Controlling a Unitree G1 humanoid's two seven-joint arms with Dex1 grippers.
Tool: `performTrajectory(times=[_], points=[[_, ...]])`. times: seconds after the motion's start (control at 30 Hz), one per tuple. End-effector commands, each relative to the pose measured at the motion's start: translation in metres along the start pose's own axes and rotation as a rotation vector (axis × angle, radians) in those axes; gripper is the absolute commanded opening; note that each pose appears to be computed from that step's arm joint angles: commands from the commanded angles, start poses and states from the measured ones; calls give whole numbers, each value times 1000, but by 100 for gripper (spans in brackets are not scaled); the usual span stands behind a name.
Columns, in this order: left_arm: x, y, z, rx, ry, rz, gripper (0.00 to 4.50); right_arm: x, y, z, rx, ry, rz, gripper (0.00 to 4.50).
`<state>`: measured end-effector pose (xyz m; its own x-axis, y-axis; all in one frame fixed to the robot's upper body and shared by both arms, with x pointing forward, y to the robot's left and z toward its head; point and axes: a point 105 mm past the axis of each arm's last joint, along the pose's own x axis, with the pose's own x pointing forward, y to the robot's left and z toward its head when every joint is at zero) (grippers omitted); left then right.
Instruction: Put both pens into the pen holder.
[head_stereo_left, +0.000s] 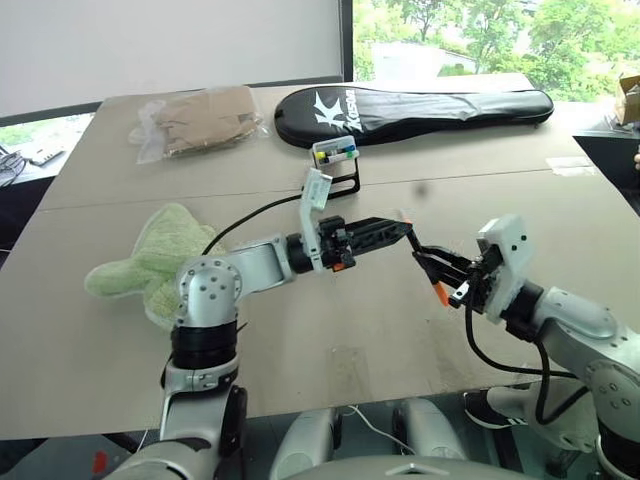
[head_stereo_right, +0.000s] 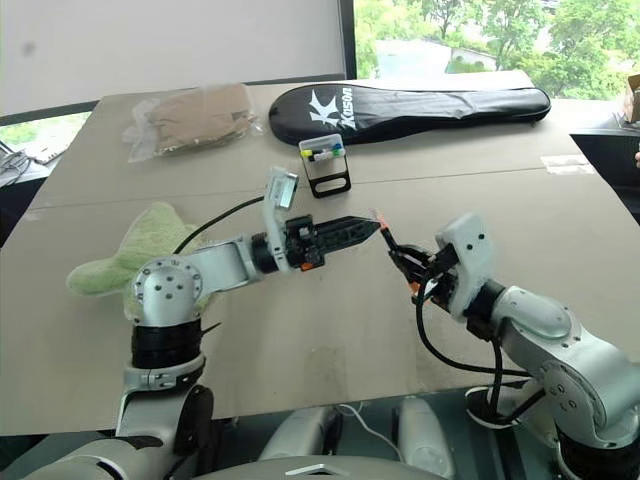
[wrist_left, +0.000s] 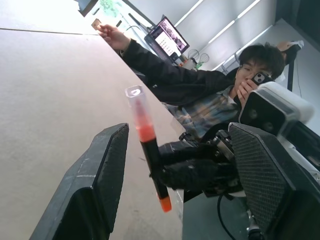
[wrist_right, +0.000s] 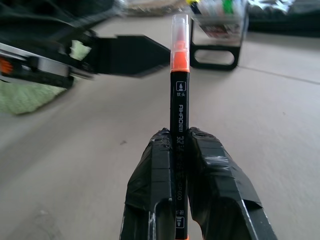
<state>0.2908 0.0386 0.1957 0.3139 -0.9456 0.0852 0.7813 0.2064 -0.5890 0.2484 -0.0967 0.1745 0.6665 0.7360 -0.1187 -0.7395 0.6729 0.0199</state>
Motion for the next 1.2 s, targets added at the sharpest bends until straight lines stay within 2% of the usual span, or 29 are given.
performTrajectory(times=[0.03, 0.07, 0.17, 0.23, 0.27, 0.3, 0.37, 0.4, 0.57, 0.67, 0.73, 0.8, 1.0, 1.2], points=[[2, -2, 2, -9, 2, -2, 276, 4, 14, 14, -47, -64, 98, 0], [2, -2, 0, -6, 15, 2, 248, 5, 15, 15, -46, -70, 104, 0], [1, -2, 1, -3, 7, -1, 100, 7, 17, 15, -55, -71, 113, 0], [0, -2, 4, -1, -10, 0, 30, 9, 18, 15, -62, -75, 118, 0], [0, -2, 6, 6, -17, 3, 8, 9, 16, 16, -75, -82, 118, 0], [0, -2, 8, 21, -23, 6, 8, 10, 14, 16, -71, -85, 114, 0], [-2, -5, 18, 72, -56, 9, 0, 7, 13, 14, -74, -79, 128, 91], [-4, -6, 26, 116, -81, 20, 0, 6, 11, 14, -92, -78, 115, 113], [-15, -22, 87, 639, -200, 139, 0, -12, -6, 25, -227, -119, 36, 334], [-19, -34, 125, 987, -273, 238, 0, -21, -17, 37, -337, -152, -43, 334], [-17, -32, 132, 1253, -226, 307, 0, -23, -21, 44, -359, -168, -61, 334], [-13, -30, 127, 1381, -192, 290, 0, -24, -23, 52, -374, -195, -69, 334], [-3, 6, 114, 1560, -80, 317, 0, -27, -34, 63, -427, -218, -128, 334], [4, 27, 111, 1687, -32, 320, 0, -32, -37, 63, -434, -219, -160, 334]])
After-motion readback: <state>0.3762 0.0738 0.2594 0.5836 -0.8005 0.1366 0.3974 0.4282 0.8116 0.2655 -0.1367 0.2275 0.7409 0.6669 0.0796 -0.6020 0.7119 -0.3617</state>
